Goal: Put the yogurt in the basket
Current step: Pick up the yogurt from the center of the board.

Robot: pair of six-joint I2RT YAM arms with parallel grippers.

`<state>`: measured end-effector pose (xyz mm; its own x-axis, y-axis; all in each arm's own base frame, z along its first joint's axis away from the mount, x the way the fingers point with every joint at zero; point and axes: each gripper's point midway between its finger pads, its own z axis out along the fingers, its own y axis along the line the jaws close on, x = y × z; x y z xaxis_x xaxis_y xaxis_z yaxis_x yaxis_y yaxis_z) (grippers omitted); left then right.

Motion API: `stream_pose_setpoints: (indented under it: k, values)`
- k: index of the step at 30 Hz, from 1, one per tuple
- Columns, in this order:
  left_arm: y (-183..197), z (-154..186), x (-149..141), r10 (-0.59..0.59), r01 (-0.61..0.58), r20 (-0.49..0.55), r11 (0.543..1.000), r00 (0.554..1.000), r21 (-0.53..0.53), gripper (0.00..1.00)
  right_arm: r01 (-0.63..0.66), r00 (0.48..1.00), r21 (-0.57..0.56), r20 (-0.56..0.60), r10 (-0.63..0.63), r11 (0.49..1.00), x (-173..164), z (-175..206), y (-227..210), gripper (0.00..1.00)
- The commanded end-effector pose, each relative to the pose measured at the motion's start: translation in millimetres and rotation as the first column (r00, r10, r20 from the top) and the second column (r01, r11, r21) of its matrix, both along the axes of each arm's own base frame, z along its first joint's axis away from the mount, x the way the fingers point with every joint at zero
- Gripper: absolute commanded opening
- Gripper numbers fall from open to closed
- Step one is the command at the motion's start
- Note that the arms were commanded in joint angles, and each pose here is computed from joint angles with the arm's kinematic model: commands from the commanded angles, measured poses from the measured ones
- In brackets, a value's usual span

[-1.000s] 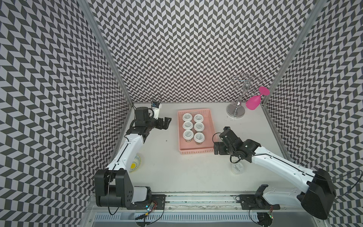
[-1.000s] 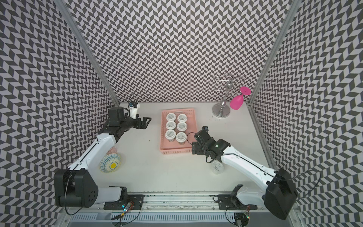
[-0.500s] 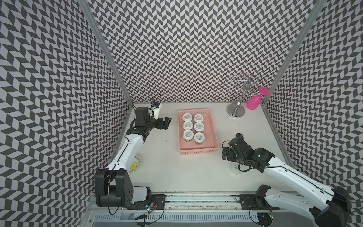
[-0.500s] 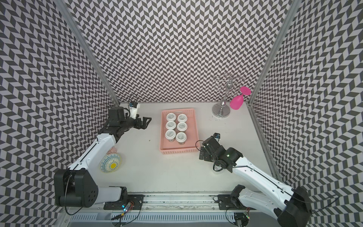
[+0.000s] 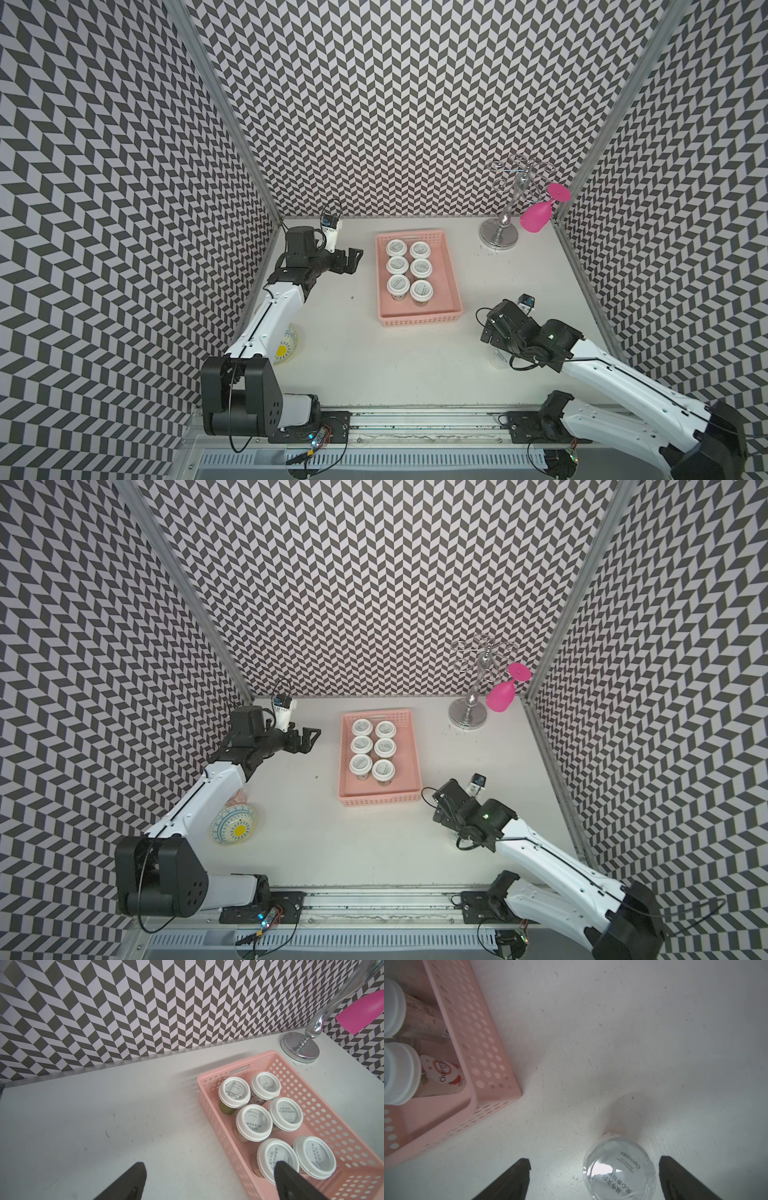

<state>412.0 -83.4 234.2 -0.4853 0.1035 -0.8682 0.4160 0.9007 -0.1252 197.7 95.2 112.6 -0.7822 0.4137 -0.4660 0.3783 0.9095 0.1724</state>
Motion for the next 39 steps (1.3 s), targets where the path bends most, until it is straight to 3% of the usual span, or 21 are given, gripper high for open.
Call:
stream_pose_setpoints:
  k: [1, 14, 39]
  values:
    - [3.0, 3.0, 5.2, 0.005, -0.005, 0.014, 1.000, 1.000, 0.001, 1.00, 0.067, 0.998, -0.022, 0.009, -0.067, 0.998, -2.2, -1.1, -11.3, 1.00]
    - [-0.7, 1.2, 4.8, -0.010, 0.011, 0.006, 1.000, 1.000, -0.008, 1.00, -0.013, 0.995, -0.019, -0.103, 0.011, 1.000, -16.4, -38.5, -7.8, 1.00]
    - [1.1, -0.1, 4.9, -0.003, 0.003, 0.008, 1.000, 1.000, -0.002, 1.00, -0.093, 0.983, -0.001, -0.162, 0.092, 0.996, -18.8, -57.9, 2.8, 0.92]
